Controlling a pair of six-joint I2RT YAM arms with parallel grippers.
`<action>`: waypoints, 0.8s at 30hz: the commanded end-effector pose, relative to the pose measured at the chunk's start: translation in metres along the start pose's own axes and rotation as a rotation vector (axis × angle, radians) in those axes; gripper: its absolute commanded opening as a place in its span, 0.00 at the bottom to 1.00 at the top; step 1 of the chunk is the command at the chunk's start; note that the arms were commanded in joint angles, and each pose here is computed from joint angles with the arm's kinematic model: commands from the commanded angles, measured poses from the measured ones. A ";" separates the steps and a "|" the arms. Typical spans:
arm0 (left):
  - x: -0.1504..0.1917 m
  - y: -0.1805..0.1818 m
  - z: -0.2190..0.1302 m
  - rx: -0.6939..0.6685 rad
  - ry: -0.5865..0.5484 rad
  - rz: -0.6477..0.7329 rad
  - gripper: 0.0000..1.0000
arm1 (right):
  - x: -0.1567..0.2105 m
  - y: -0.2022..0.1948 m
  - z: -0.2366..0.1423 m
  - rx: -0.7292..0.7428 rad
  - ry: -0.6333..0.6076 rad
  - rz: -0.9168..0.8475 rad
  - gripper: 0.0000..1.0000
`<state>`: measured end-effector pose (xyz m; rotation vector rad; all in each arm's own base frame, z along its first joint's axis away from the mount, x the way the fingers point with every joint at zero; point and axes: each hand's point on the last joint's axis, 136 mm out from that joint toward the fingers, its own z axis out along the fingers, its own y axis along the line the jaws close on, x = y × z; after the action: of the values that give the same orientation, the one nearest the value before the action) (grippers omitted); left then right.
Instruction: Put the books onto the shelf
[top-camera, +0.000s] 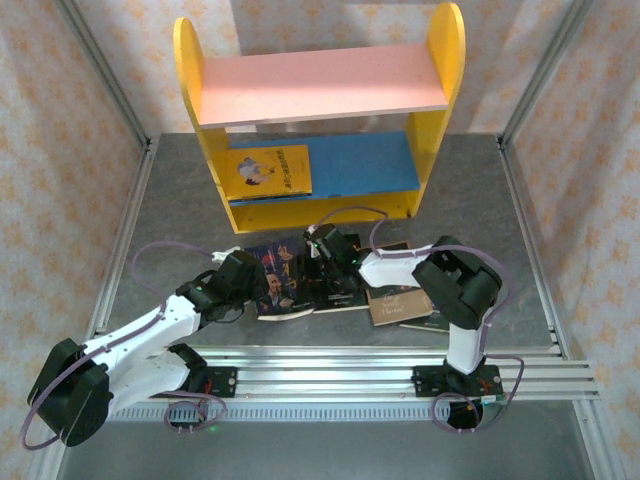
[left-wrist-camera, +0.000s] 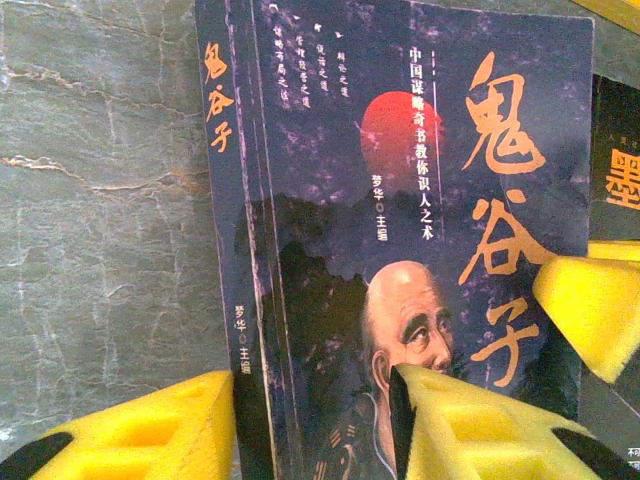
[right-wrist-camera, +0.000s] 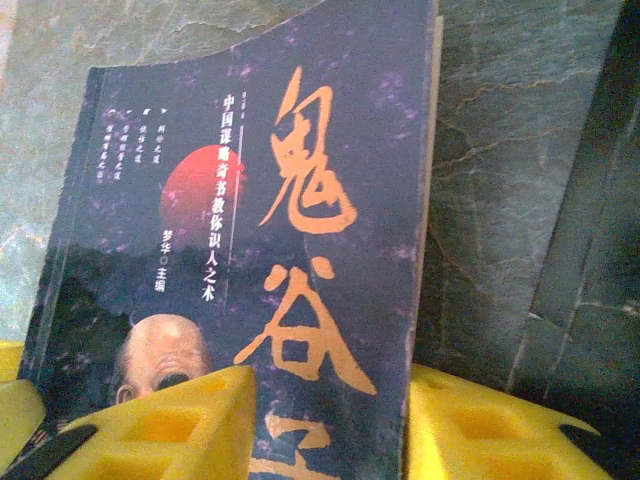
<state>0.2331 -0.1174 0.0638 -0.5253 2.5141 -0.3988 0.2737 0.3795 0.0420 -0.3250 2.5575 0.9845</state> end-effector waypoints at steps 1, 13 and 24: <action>-0.009 -0.030 -0.004 0.128 -0.032 0.009 0.42 | 0.095 -0.052 0.020 0.174 0.294 0.057 0.37; -0.024 -0.044 -0.028 0.205 -0.089 -0.010 0.42 | 0.103 -0.039 0.029 0.121 0.311 0.058 0.29; -0.011 -0.009 -0.005 0.010 -0.039 -0.024 0.39 | 0.102 -0.034 0.028 0.098 0.304 0.058 0.27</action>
<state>0.2302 -0.1090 0.0632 -0.5433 2.5101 -0.3513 0.2765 0.3853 0.0381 -0.3142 2.5598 0.9758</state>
